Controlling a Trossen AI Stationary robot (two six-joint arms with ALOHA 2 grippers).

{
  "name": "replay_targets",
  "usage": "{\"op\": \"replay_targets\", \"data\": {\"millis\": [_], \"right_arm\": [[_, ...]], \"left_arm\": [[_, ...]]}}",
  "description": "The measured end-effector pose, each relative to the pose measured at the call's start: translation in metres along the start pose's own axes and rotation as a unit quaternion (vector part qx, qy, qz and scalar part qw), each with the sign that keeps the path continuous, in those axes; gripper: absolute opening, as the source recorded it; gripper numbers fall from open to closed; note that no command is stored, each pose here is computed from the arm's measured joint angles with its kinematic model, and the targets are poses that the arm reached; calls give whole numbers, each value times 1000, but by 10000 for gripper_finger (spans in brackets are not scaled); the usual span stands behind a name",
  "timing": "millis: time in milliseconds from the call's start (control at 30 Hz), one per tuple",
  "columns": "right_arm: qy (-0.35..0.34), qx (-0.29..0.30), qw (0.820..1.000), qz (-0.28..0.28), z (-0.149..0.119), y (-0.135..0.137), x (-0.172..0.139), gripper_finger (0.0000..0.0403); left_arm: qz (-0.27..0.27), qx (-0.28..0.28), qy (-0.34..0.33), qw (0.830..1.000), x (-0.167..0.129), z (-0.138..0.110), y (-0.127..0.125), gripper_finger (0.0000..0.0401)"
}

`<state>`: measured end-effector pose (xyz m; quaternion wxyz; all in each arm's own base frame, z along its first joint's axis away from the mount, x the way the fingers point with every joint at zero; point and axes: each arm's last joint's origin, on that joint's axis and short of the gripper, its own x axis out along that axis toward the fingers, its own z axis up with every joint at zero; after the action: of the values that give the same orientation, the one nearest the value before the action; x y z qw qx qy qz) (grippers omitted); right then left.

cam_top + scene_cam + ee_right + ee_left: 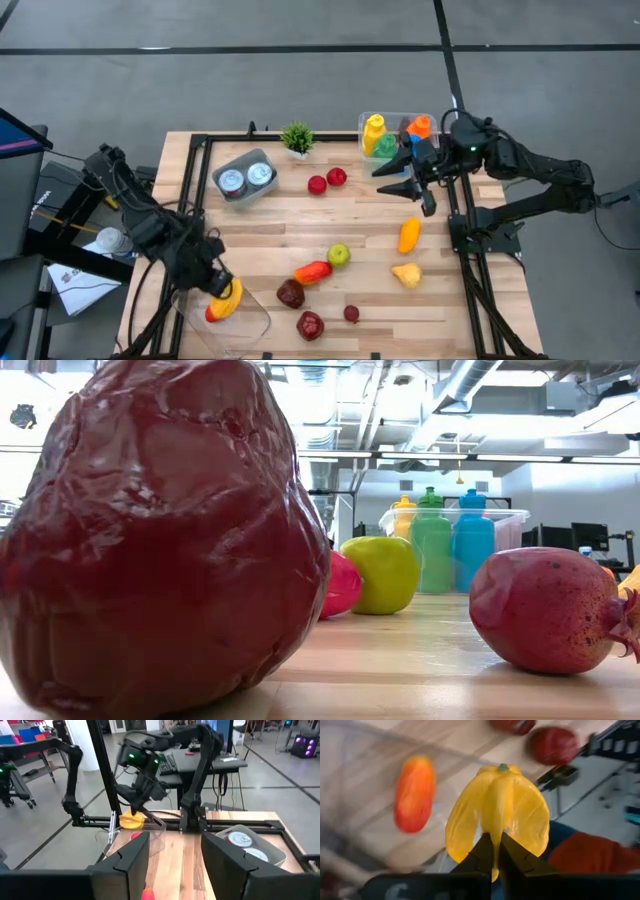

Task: Pick & Place Food Item
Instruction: Put the yellow star fruit into the bottom transparent bin

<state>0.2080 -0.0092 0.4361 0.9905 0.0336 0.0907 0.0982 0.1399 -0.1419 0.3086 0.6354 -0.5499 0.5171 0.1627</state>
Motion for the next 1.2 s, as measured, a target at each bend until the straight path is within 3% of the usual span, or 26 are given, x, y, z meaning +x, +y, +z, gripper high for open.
{"op": "replay_targets", "data": {"millis": [200,400,633,833,1200], "right_arm": [[20,14,1000,0,-5,-4,13,170],[41,21,999,-1,-10,-6,20,170],[39,21,999,0,-10,-5,17,170],[38,21,999,0,-9,-5,17,170],[39,34,999,4,-9,-3,17,170]], "left_arm": [[139,-65,-10,988,10,-17,4,1],[261,-64,10,963,33,-32,14,4],[295,-19,2,955,52,-35,14,7],[358,46,-8,933,65,-34,19,11],[350,101,5,931,82,-33,14,23]]}}
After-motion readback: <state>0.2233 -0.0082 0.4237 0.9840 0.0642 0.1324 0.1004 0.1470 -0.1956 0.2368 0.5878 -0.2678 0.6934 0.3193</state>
